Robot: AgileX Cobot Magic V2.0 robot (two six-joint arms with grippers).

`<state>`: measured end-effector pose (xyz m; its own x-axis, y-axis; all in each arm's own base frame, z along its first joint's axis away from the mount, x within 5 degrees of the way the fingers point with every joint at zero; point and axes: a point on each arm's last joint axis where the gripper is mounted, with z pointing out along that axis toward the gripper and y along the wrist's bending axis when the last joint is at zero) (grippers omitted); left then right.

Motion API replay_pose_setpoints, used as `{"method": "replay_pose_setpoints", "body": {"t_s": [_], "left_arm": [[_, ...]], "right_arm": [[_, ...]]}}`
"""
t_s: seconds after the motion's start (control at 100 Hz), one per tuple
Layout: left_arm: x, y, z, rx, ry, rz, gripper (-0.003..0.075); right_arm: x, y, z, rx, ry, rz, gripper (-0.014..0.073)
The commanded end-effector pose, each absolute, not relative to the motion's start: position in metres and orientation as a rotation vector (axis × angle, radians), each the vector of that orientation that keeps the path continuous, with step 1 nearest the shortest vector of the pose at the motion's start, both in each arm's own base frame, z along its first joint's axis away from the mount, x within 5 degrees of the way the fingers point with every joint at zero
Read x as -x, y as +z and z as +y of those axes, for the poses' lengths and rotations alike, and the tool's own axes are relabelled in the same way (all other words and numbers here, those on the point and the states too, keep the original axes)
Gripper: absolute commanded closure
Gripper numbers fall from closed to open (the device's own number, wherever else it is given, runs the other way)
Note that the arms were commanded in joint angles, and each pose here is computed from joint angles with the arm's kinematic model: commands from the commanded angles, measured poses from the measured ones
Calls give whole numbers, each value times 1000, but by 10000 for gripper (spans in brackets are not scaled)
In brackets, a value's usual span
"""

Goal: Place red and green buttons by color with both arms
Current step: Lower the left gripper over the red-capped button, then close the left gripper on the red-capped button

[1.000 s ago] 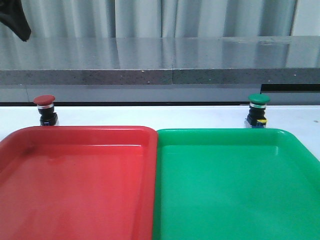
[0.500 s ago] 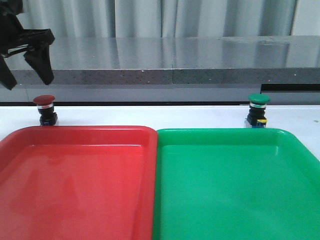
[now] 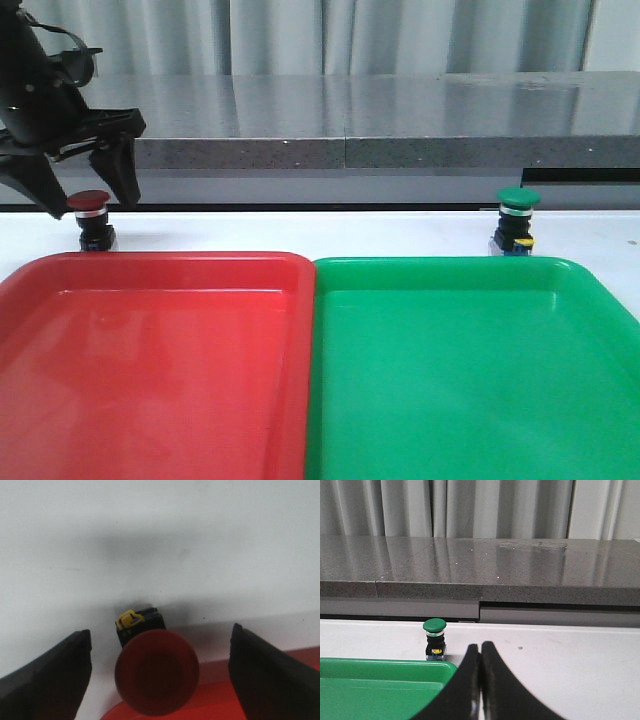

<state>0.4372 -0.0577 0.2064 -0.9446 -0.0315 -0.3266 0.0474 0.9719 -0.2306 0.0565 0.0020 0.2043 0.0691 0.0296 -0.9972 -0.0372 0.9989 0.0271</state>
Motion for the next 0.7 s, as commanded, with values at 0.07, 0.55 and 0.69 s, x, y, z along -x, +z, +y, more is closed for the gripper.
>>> {"method": "replay_pose_setpoints", "body": {"t_s": [0.07, 0.55, 0.69], "left_arm": [[-440, 237, -61, -16, -354, 2675, 199], [-442, 237, -62, -10, -353, 2645, 647], [-442, 241, -62, -11, -367, 2658, 701]], "right_arm": [[-54, 218, 3, 18, 48, 1401, 652], [-54, 218, 3, 18, 48, 1401, 652], [-54, 218, 3, 18, 48, 1401, 652]]}}
